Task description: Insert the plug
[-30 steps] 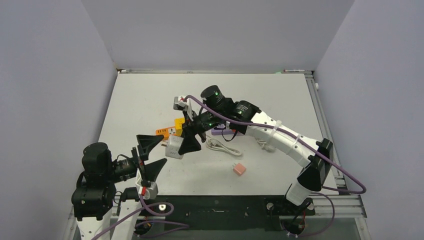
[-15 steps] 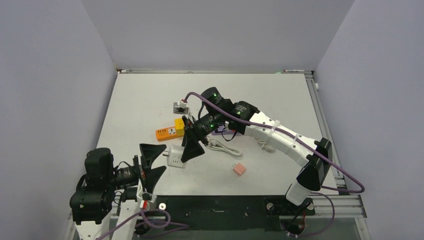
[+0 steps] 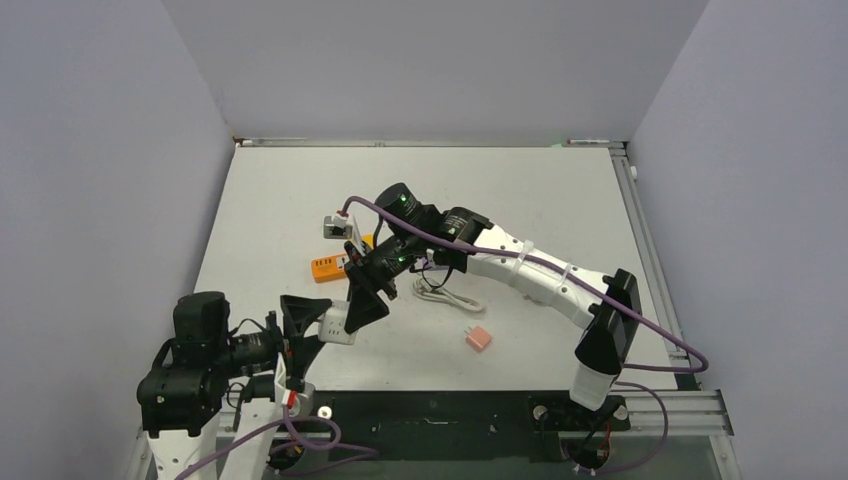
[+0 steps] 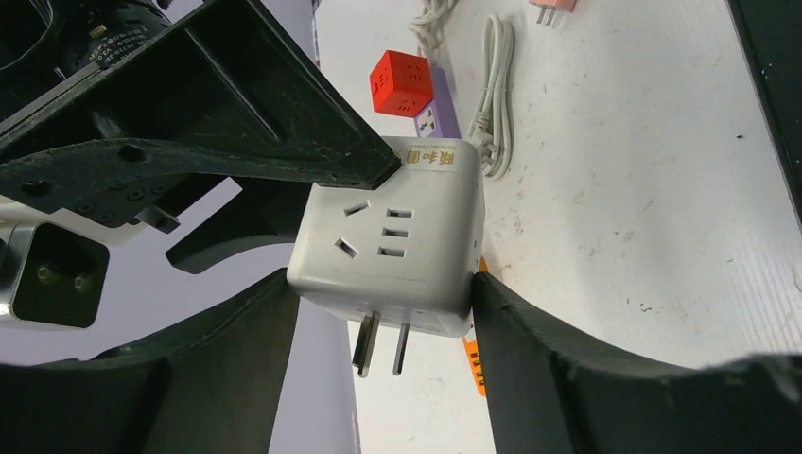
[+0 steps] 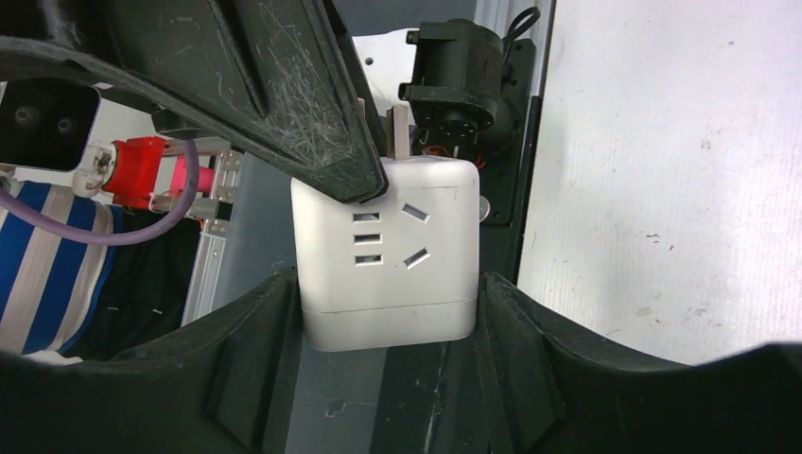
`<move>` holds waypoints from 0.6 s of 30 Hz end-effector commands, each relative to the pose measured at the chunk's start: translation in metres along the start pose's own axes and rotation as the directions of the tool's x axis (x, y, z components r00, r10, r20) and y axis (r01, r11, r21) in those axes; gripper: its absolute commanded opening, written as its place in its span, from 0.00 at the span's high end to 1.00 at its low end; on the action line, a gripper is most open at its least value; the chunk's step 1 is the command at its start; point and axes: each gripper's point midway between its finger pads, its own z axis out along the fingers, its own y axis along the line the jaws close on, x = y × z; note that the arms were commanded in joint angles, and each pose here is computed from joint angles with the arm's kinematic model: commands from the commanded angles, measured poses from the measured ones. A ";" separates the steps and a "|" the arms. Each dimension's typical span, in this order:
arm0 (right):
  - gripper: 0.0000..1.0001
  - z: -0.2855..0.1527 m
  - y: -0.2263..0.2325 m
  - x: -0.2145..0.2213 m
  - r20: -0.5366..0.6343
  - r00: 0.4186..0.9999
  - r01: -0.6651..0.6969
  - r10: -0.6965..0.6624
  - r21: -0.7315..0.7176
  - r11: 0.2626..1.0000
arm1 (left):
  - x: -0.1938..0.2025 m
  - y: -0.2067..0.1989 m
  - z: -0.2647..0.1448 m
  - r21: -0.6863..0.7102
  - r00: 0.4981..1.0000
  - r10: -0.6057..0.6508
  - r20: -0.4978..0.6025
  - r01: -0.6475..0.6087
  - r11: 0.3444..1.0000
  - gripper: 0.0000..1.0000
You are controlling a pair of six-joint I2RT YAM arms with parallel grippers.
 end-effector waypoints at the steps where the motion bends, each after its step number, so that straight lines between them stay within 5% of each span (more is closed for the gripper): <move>1: 0.90 0.006 0.012 -0.020 0.032 0.996 0.084 -0.084 0.000 0.996 | -0.019 0.005 -0.003 0.018 0.997 0.054 0.062 -0.055 0.998 0.42; 9: 0.84 0.012 0.005 -0.024 0.024 0.995 0.093 -0.093 0.034 0.995 | -0.023 -0.004 -0.002 0.048 0.996 -0.010 0.086 0.006 0.999 0.68; 10: 0.79 0.012 0.004 -0.025 0.028 0.995 0.096 -0.097 0.048 0.994 | -0.023 -0.003 -0.002 0.049 0.996 -0.030 0.087 0.025 0.998 0.72; 11: 0.59 0.007 -0.004 -0.029 0.042 0.993 0.109 -0.114 0.103 0.989 | -0.021 -0.002 -0.002 0.052 0.990 -0.118 0.083 0.114 0.992 0.83; 14: 0.39 -0.014 -0.016 -0.044 0.107 0.982 0.135 -0.159 0.205 0.969 | -0.013 0.011 0.000 0.019 0.943 -0.324 0.073 0.323 0.946 0.97; 18: 0.14 -0.054 -0.019 -0.073 0.225 0.918 0.225 -0.325 0.379 0.898 | -0.003 0.021 0.009 -0.014 0.834 -0.541 0.105 0.545 0.838 1.00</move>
